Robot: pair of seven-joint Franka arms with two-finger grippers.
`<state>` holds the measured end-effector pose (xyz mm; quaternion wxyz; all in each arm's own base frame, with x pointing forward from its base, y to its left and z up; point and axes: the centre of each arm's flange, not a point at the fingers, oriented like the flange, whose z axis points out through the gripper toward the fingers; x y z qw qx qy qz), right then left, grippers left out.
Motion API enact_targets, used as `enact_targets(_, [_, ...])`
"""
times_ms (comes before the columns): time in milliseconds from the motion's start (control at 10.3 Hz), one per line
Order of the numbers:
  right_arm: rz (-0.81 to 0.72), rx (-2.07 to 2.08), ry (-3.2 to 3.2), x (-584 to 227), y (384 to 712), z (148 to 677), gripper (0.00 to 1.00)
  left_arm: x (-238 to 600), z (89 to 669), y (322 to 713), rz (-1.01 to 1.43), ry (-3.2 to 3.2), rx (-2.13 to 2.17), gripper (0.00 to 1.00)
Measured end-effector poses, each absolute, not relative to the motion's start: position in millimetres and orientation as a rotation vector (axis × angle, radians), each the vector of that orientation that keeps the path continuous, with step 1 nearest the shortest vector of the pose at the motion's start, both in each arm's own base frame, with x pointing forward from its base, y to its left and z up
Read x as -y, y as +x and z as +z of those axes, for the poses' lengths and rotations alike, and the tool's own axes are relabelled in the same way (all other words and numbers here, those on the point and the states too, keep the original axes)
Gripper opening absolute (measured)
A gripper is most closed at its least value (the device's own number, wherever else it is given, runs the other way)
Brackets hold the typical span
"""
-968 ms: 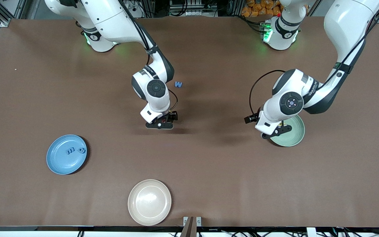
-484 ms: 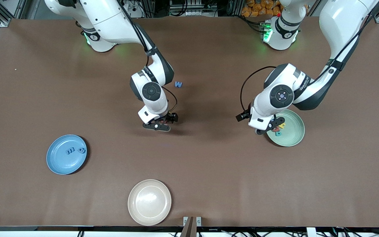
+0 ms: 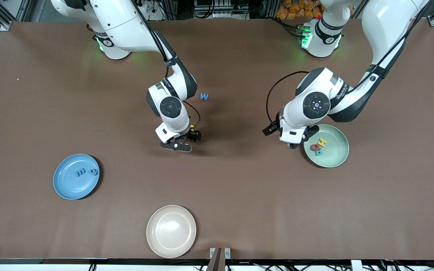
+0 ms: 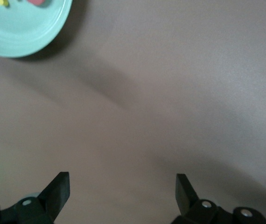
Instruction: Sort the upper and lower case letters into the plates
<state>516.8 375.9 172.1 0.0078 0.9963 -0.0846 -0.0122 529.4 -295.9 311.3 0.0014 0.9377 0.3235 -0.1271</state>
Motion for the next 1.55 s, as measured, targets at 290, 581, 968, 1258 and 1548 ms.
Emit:
enact_targets(290, [-0.045, 0.323, 3.14, -380.0, 517.0, 176.0, 0.6, 313.2, 311.9, 519.0, -0.404, 2.9, -1.19, 1.0])
enact_targets(581, [-0.044, 0.32, 3.144, -381.8, 514.9, 178.8, 0.36, 323.6, 311.6, 512.4, -0.405, 2.848, -1.358, 1.0])
enact_targets(968, [-0.032, 0.32, 3.151, -382.1, 515.9, 182.2, 0.36, 334.9, 309.9, 504.5, -0.407, 2.766, -1.573, 1.0])
enact_targets(1258, [0.036, 0.265, 3.188, -348.4, 548.5, 213.5, 0.36, 359.7, 306.8, 485.8, -0.411, 2.76, -1.627, 1.0])
enact_targets(1548, [0.055, 0.218, 3.198, -277.0, 589.6, 236.8, 0.36, 386.1, 306.0, 467.2, -0.405, 2.767, -1.613, 1.0])
